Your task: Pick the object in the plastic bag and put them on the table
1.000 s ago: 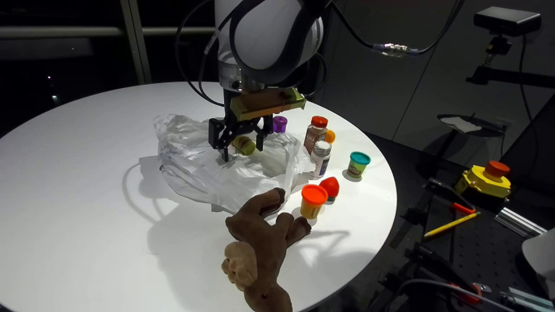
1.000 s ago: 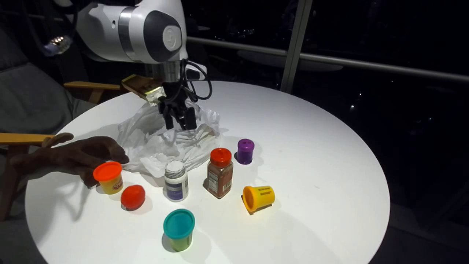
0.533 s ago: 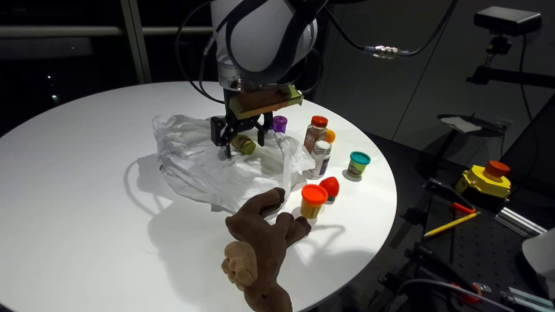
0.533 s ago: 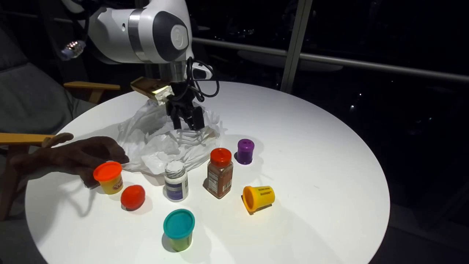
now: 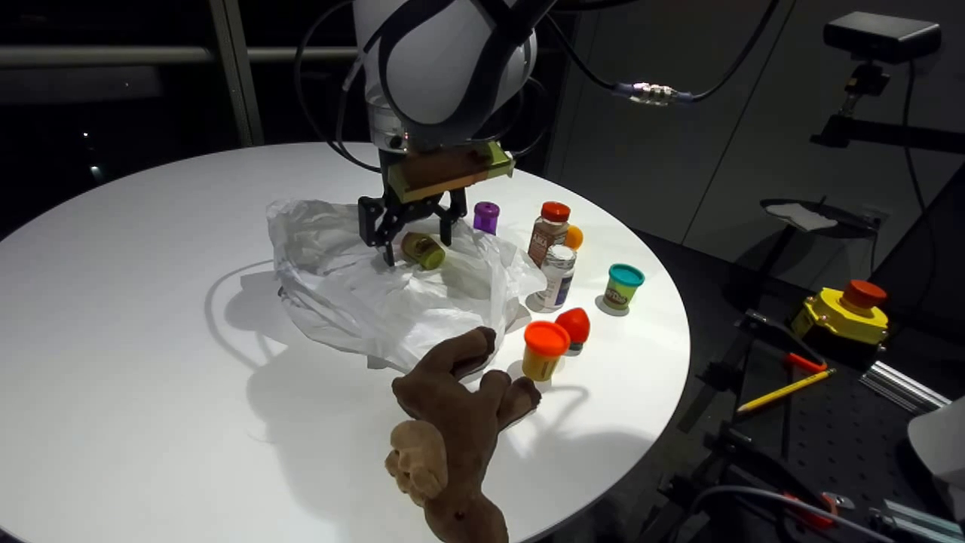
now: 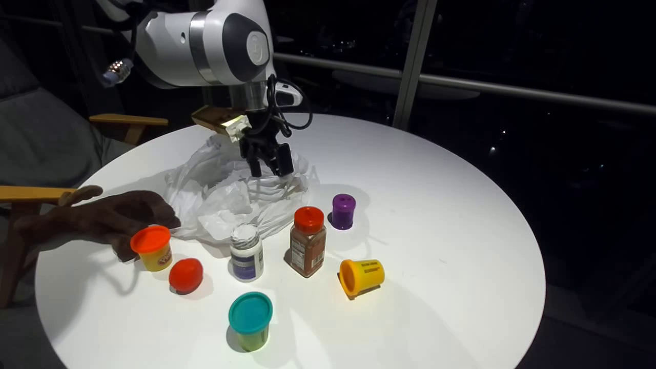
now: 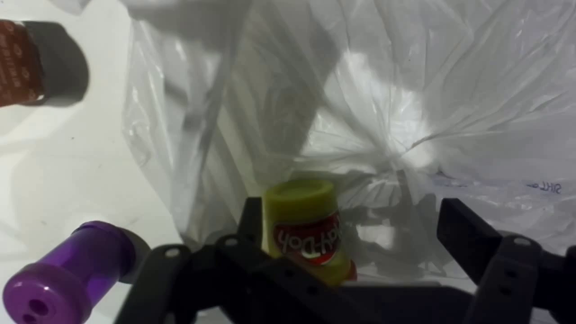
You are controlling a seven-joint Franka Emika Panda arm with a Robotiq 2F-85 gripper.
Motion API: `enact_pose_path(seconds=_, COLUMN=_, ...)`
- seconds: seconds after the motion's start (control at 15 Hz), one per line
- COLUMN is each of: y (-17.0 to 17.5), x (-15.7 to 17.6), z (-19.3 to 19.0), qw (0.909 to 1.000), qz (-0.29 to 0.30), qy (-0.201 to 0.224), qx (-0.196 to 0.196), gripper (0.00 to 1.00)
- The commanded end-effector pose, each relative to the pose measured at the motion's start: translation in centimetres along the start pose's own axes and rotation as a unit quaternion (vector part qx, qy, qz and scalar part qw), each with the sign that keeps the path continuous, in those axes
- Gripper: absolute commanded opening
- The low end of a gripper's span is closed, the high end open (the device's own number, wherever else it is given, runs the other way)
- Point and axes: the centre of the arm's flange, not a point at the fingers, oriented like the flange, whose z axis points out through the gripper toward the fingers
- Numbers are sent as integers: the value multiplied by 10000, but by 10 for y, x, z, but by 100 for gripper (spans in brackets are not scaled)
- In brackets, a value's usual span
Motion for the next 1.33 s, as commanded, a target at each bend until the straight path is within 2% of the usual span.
enact_pose_path(seconds=0.0, y=-10, x=17, z=-1, qw=9998, qz=56, qy=80, qx=-160, gripper=100)
enact_pose_path(seconds=0.4, y=-11, x=27, z=0, qw=9994, qz=87, qy=132, qx=-306, gripper=100)
enact_pose_path(seconds=0.47, y=-12, x=28, z=1, qw=9993, qz=93, qy=128, qx=-337, gripper=93)
enact_pose_path(seconds=0.53, y=-11, x=30, z=1, qw=9992, qz=92, qy=128, qx=-359, gripper=74)
enact_pose_path(seconds=0.8, y=-12, x=31, z=1, qw=9992, qz=85, qy=127, qx=-382, gripper=38)
enact_pose_path(seconds=1.0, y=-12, x=32, z=-1, qw=9991, qz=77, qy=137, qx=-405, gripper=15)
enact_pose_path(seconds=1.27, y=-18, x=15, z=-14, qw=9997, qz=37, qy=62, qx=-247, gripper=12)
